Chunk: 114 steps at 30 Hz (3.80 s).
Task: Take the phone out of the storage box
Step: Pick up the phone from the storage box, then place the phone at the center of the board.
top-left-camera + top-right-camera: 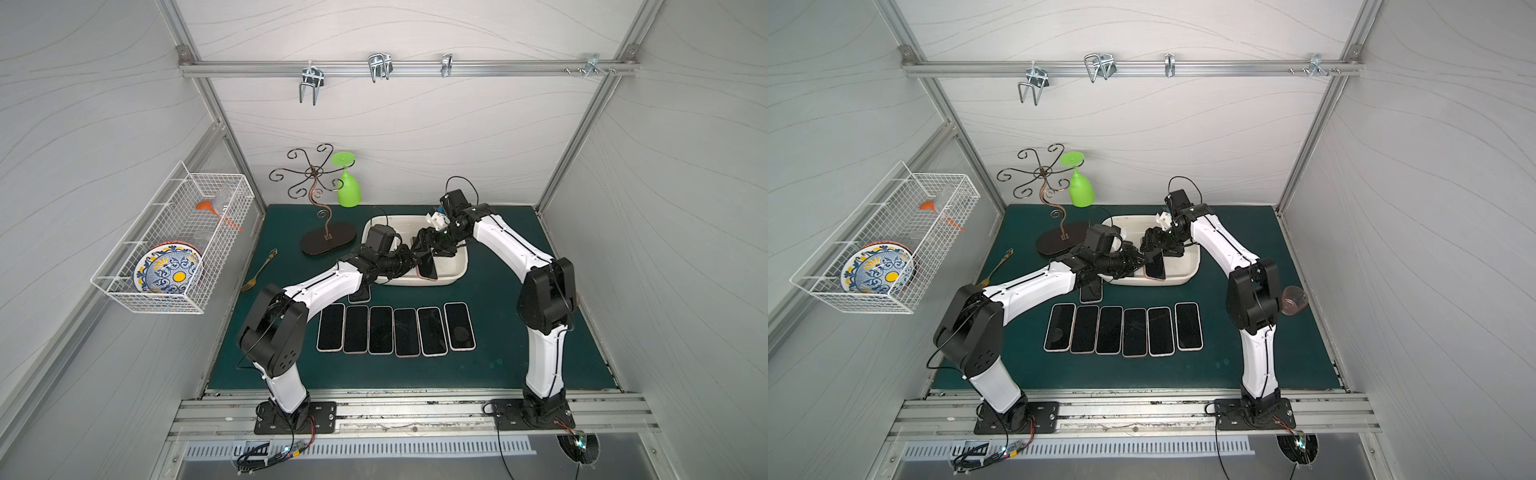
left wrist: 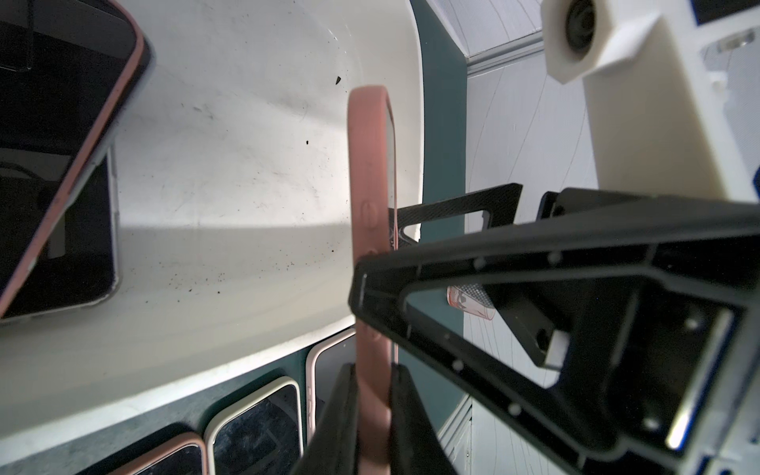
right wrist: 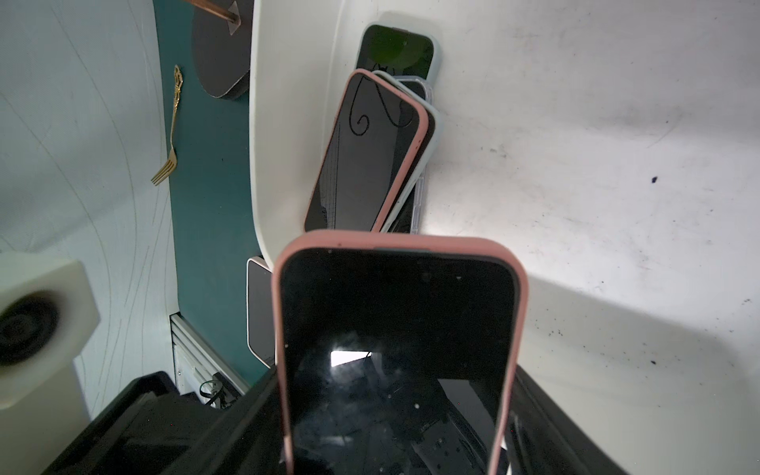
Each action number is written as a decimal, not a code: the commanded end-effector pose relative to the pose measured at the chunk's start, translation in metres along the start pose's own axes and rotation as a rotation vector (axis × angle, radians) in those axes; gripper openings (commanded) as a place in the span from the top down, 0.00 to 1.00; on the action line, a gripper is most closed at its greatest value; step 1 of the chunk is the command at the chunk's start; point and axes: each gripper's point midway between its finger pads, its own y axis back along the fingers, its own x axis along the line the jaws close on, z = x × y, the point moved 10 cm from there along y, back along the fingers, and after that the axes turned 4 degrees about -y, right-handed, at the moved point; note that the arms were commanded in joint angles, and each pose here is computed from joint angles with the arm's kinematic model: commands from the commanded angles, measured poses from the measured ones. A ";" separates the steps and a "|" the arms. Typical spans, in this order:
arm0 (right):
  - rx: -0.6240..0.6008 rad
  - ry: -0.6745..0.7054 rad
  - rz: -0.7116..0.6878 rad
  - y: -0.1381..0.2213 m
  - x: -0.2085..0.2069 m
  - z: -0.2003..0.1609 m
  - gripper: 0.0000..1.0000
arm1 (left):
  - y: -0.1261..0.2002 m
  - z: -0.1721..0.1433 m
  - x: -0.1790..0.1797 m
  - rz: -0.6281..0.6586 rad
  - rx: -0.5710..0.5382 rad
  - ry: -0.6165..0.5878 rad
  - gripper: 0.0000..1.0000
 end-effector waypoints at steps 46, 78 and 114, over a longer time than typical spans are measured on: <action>-0.082 -0.107 0.330 0.067 -0.035 0.022 0.01 | 0.070 0.029 -0.002 -0.034 -0.101 -0.131 1.00; -0.065 -0.047 0.343 0.066 -0.043 -0.014 0.01 | 0.204 0.070 0.126 0.307 -0.012 -0.155 1.00; 0.013 -0.018 0.281 0.026 -0.055 -0.025 0.01 | 0.129 0.082 0.221 0.275 0.072 -0.102 1.00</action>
